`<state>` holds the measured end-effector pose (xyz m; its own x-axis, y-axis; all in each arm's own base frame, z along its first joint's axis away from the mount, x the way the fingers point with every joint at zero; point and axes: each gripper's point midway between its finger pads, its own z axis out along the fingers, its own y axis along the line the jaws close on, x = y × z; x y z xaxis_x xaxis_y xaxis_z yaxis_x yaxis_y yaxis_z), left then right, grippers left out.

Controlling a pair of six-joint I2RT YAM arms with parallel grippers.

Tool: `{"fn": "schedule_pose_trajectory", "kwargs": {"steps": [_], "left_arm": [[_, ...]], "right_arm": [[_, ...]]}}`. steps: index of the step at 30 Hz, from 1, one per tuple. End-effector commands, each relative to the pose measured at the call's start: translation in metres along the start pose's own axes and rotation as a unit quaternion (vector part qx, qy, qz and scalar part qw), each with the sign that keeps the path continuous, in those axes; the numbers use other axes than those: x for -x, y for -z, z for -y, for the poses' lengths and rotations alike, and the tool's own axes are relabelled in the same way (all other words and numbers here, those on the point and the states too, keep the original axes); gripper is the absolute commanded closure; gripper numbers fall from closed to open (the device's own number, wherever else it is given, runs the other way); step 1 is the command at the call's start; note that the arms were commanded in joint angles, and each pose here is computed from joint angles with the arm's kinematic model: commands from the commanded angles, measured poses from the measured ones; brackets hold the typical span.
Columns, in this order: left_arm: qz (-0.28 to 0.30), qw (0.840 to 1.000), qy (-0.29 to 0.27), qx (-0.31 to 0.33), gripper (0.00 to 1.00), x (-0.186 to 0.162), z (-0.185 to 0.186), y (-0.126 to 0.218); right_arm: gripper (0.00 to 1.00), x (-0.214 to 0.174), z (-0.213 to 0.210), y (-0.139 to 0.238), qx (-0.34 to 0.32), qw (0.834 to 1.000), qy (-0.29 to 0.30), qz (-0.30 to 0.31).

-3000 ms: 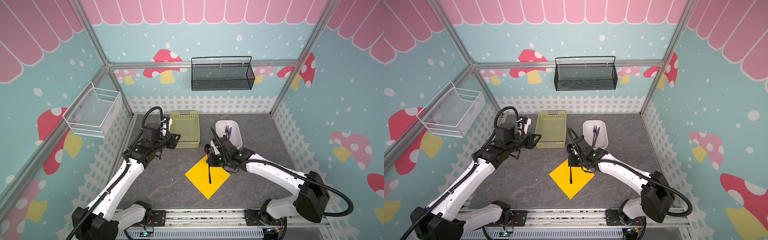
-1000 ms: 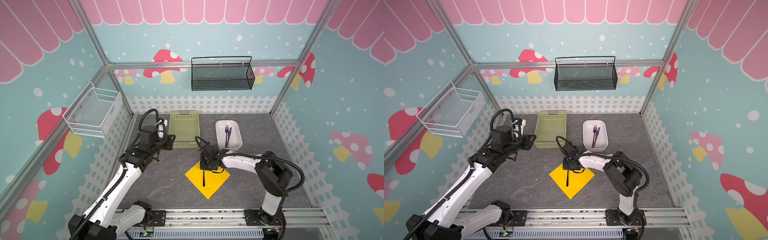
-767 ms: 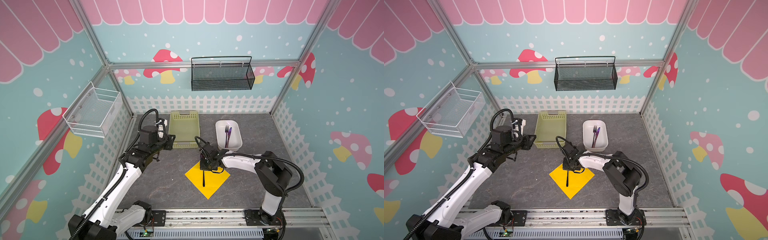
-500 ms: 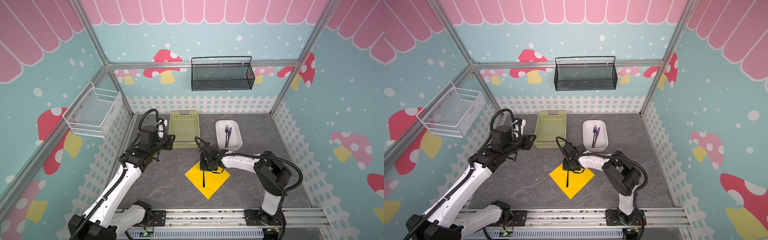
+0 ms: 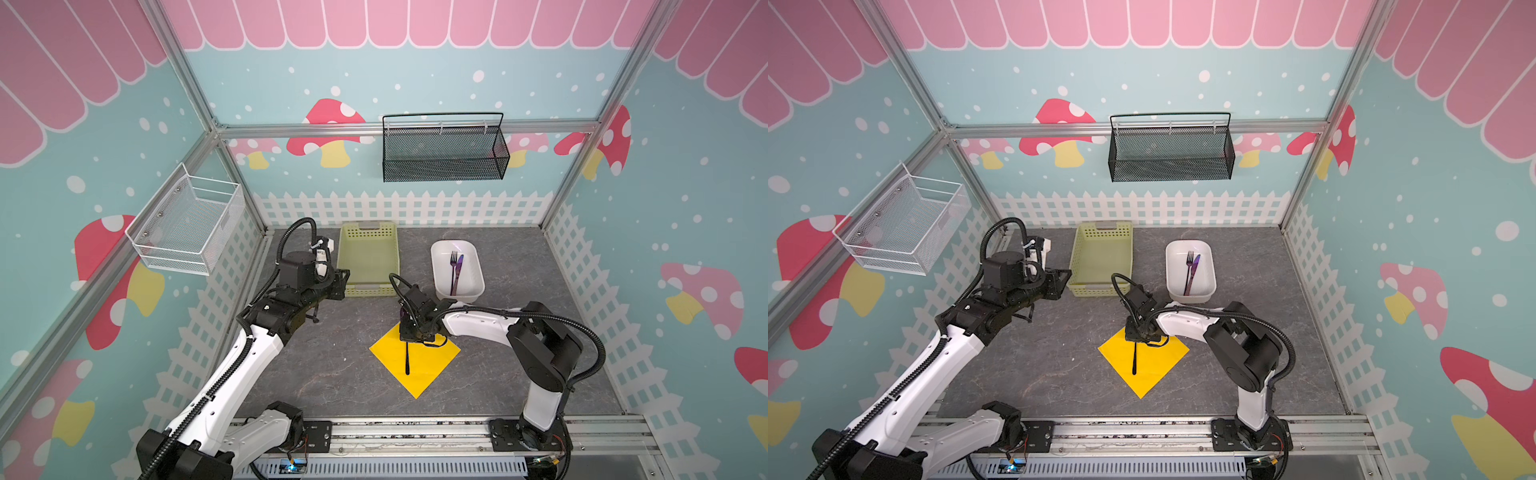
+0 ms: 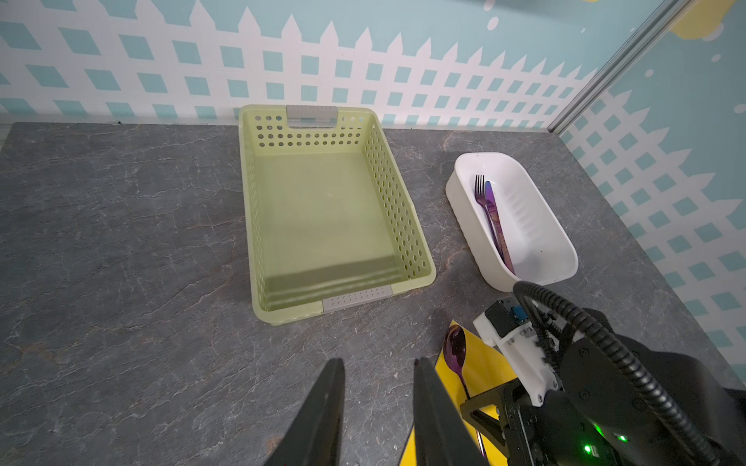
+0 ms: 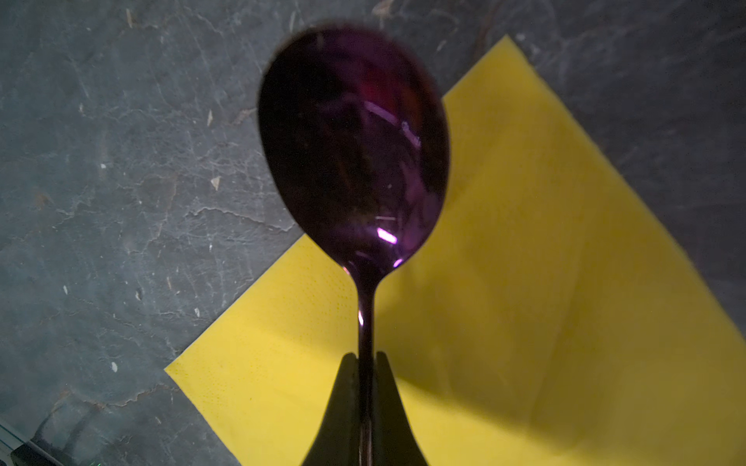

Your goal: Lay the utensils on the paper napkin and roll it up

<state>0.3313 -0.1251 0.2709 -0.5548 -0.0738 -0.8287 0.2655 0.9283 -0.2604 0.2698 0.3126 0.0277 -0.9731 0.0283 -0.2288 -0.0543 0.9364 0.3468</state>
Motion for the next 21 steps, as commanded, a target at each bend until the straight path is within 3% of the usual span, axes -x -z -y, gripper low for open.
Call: {"fn": "schedule_pose_trajectory", "kwargs": {"steps": [1, 21], "left_arm": [[-0.004, 1.0, -0.005, 0.011, 0.69, -0.0027, -0.0056, -0.0004], [-0.006, 1.0, -0.001, 0.023, 0.69, -0.003, -0.0114, -0.0019]], "right_arm": [[0.96, -0.0017, 0.0041, -0.0063, -0.008, 1.0, -0.011, -0.007], [0.85, -0.0023, 0.0091, -0.0064, -0.019, 1.0, -0.017, -0.007]]}}
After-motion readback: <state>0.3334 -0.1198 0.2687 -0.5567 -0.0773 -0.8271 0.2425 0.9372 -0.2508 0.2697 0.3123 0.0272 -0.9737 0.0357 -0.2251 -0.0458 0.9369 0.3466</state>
